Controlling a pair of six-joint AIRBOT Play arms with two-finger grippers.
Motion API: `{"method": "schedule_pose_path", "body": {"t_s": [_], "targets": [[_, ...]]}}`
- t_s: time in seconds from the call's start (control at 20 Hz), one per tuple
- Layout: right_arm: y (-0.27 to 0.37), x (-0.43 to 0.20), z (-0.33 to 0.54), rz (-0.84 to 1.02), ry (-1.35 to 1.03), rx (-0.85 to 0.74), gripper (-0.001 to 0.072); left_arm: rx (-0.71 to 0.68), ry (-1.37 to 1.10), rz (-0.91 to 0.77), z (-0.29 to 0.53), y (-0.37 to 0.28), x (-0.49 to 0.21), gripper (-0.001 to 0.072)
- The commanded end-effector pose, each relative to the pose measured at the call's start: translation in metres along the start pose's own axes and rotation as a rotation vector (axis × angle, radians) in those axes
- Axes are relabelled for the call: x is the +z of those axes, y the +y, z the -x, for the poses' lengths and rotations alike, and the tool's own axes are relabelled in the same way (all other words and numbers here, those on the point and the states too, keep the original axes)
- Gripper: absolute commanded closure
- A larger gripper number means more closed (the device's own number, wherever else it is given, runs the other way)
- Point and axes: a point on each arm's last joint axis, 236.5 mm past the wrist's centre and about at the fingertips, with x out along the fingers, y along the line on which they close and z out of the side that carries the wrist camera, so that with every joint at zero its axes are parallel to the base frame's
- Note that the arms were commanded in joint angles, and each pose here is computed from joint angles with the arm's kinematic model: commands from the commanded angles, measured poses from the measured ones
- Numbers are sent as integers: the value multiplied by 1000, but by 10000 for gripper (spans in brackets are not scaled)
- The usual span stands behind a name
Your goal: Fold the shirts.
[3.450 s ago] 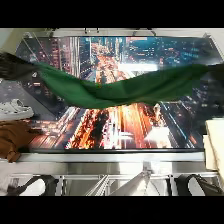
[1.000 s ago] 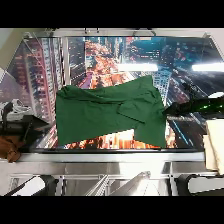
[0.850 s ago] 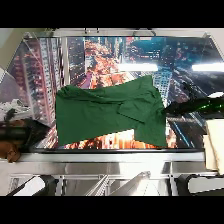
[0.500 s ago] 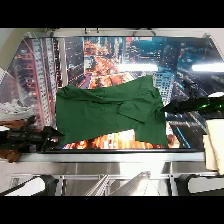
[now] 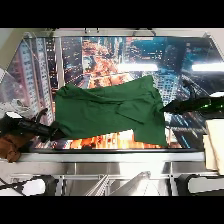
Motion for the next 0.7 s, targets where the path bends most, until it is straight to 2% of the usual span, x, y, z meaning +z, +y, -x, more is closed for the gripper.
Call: {"method": "schedule_pose_path", "body": {"t_s": [0.0,0.15,0.2,0.3,0.35,0.45,0.55,0.65], "targets": [[47,1,29,48,-21,113,689,-107,-45,-130,41,-60,-1,687],[151,39,117,229,-298,301,688,-358,-229,-454,127,-185,-17,687],[194,50,158,329,-438,356,688,-453,-321,-607,167,-236,-36,686],[288,49,241,572,-725,425,688,-539,-518,-863,238,-308,-81,686],[328,40,275,679,-849,416,688,-540,-619,-964,269,-331,-103,686],[392,19,324,848,-1078,258,688,-491,-880,-1107,335,-364,-143,685],[438,-1,359,964,-1268,75,688,-461,-1122,-1131,388,-378,-169,685],[469,-13,369,1042,-1323,7,688,-405,-1239,-1124,417,-375,-181,684]]}}
